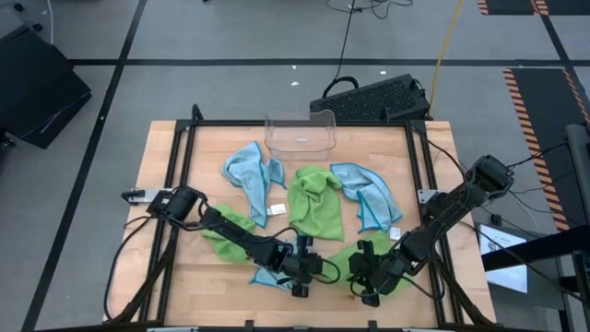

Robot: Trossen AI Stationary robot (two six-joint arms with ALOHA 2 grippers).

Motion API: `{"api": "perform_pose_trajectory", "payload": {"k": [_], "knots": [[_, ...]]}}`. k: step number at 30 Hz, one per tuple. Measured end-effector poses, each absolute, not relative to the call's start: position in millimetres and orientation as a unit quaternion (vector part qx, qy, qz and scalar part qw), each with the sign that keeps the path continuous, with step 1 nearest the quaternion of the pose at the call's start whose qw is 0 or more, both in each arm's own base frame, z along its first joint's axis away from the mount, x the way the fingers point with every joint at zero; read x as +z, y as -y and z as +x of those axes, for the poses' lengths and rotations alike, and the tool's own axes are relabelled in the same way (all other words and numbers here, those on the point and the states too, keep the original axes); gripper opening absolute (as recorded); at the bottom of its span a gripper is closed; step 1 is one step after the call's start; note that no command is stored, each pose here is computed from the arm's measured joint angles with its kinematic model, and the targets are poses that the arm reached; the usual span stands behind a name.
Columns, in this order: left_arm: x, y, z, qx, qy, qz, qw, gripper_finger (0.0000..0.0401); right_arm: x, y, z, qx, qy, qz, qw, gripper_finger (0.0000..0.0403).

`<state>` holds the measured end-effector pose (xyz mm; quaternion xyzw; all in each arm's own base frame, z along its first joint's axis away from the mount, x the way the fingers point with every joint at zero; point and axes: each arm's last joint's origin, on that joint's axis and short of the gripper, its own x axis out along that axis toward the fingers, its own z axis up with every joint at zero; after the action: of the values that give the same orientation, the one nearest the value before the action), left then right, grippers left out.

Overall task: Fold microfiber towels
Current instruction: Fold the bottom right green microfiber cloth

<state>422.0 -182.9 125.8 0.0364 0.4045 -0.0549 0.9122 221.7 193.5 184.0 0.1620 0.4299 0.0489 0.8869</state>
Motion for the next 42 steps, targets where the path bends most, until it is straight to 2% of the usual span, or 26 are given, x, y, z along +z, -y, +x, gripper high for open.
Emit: {"api": "perform_pose_trajectory", "payload": {"k": [2,5,9,17,29,35,38,42], "knots": [[136,182,421,-0.055,-0.404,0.0,0.913,0.0012,188,-191,220,0.041,-0.43,0.176,0.884,0.0],[156,178,419,-0.041,-0.395,-0.054,0.916,0.0015,196,-184,214,0.021,-0.438,0.196,0.877,0.0],[187,173,413,-0.034,-0.372,-0.067,0.925,0.001,217,-170,204,0.012,-0.43,0.212,0.877,0.0],[247,150,398,-0.007,-0.334,-0.083,0.939,0.0014,260,-135,188,-0.007,-0.349,0.217,0.911,0.0],[332,79,373,0.053,-0.232,-0.145,0.96,0.0012,307,-68,170,-0.064,-0.226,0.216,0.948,0.0],[347,73,367,0.03,-0.208,-0.184,0.96,0.0008,323,-56,156,-0.024,-0.19,0.244,0.951,0.0],[343,88,366,0.003,-0.225,-0.209,0.952,0.0011,323,-61,152,0.02,-0.211,0.269,0.939,0.0],[319,117,374,-0.019,-0.262,-0.216,0.94,0.0008,307,-78,155,0.071,-0.267,0.287,0.917,0.0]]}}
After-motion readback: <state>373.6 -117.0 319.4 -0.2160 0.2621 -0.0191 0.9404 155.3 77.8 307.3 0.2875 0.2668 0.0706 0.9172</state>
